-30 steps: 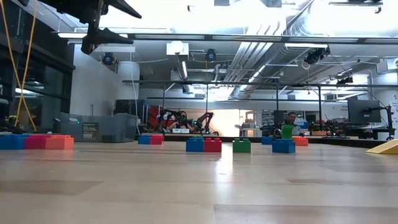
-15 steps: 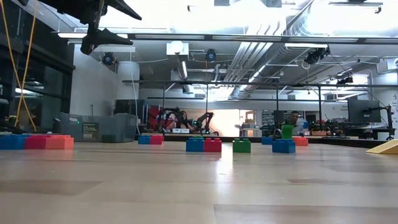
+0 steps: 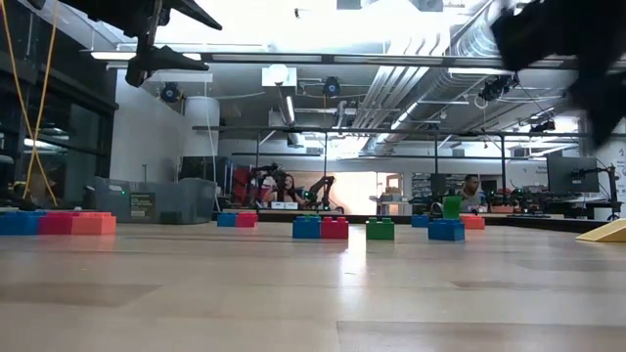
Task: Sort blocks by size
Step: Put the yellow game piece into the blue bin, then put the bottom right blue game piece into the black bin
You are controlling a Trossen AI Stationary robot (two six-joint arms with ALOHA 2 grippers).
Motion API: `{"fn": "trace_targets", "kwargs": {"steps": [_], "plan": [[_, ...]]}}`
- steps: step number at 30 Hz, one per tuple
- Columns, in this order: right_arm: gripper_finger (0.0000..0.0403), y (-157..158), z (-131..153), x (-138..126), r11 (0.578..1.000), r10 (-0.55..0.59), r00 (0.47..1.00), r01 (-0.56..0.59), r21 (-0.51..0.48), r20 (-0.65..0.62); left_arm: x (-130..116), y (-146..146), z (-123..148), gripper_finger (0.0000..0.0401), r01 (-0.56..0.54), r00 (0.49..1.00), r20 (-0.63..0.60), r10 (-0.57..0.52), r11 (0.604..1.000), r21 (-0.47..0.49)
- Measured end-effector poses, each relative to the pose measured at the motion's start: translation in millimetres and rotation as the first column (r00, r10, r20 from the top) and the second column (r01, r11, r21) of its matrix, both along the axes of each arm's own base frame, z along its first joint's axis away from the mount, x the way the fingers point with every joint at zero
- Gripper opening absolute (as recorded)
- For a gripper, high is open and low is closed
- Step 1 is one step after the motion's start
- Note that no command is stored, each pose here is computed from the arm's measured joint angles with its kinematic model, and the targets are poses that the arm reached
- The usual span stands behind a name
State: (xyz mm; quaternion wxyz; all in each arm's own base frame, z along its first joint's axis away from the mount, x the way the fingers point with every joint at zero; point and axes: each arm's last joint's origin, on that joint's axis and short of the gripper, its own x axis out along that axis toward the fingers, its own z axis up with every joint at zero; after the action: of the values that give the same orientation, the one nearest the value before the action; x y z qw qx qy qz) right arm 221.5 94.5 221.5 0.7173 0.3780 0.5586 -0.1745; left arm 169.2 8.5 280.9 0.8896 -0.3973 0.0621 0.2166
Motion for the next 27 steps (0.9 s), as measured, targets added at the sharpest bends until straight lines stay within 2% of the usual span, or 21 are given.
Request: {"fn": "trace_targets", "kwargs": {"steps": [4,9,17,27], "plan": [[0.0301,-46,-22,24,0.983,-0.051,0.997,0.040,-0.178,-0.053,0,0,0,0.0270,-0.003,1.000,0.004,0.003,1.000,-0.011],[0.0302,-77,-48,41,0.958,-0.039,0.991,0.000,-0.287,-0.130,0,0,0,0.0270,-0.007,1.000,0.010,0.007,1.000,-0.025],[0.0302,-86,-68,60,0.946,0.009,0.996,-0.036,-0.322,-0.085,0,0,0,0.0270,-0.013,1.000,0.012,0.014,0.999,-0.040],[0.0300,-86,-91,69,0.930,0.025,0.991,-0.072,-0.360,-0.133,0,1,0,0.0270,-0.036,0.999,0.015,0.037,0.999,-0.040]]}}
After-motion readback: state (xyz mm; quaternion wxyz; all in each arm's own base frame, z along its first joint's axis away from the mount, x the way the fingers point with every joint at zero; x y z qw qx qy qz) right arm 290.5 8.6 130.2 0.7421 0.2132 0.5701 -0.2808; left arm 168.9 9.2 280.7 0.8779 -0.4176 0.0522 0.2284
